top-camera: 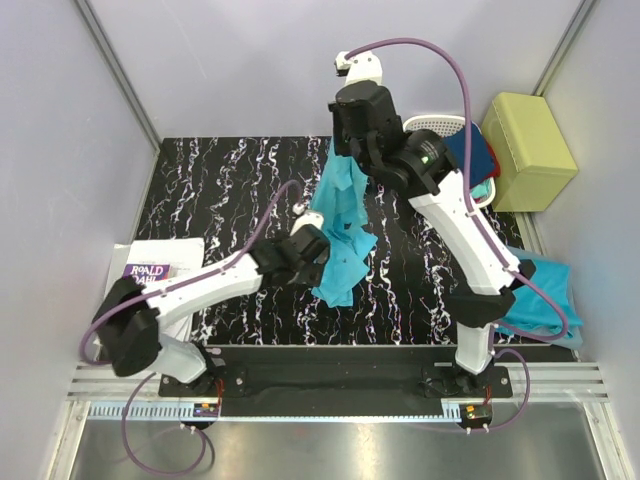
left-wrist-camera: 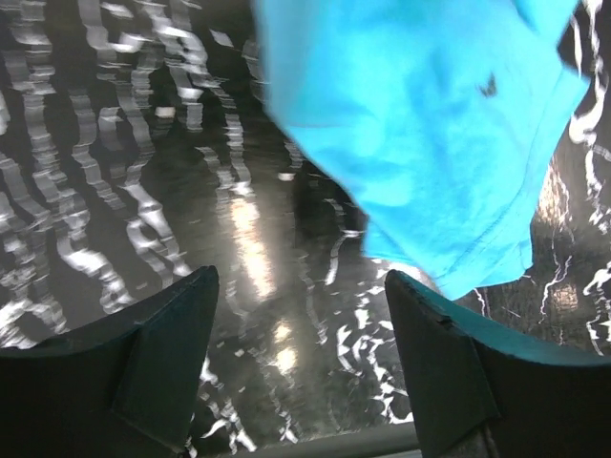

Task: Fold and stack the t-shirts
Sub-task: Flatten out the tshirt

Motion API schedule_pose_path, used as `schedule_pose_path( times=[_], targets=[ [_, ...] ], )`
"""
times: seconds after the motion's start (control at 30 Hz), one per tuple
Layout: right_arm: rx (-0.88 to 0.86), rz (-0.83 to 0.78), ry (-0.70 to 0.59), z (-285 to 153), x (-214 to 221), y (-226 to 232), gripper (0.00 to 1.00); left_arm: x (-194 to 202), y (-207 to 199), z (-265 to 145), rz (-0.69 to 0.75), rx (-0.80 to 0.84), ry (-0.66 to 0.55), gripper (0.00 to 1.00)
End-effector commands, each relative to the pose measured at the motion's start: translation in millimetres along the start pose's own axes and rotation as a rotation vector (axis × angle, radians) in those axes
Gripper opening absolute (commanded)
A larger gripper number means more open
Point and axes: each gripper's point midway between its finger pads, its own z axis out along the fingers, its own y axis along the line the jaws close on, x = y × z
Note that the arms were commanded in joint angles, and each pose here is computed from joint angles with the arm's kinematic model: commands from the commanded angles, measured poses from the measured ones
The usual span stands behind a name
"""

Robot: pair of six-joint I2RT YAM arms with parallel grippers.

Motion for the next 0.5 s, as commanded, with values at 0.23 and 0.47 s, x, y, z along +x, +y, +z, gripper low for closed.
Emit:
schedule_pose_path(
  times=[0.23, 0.47],
  targets=[
    [-0.013, -0.006, 0.043, 1.0, 13.6, 3.6, 0.00, -41.7, -122.9, -8.0, 0.122, 0.276, -0.106, 0.79],
    [-0.039, 0.004, 0.045, 5.1, 13.5, 12.3, 0.00, -33.1, -168.9, 14.3, 0.212, 0.310, -0.064, 0.78]
  ],
)
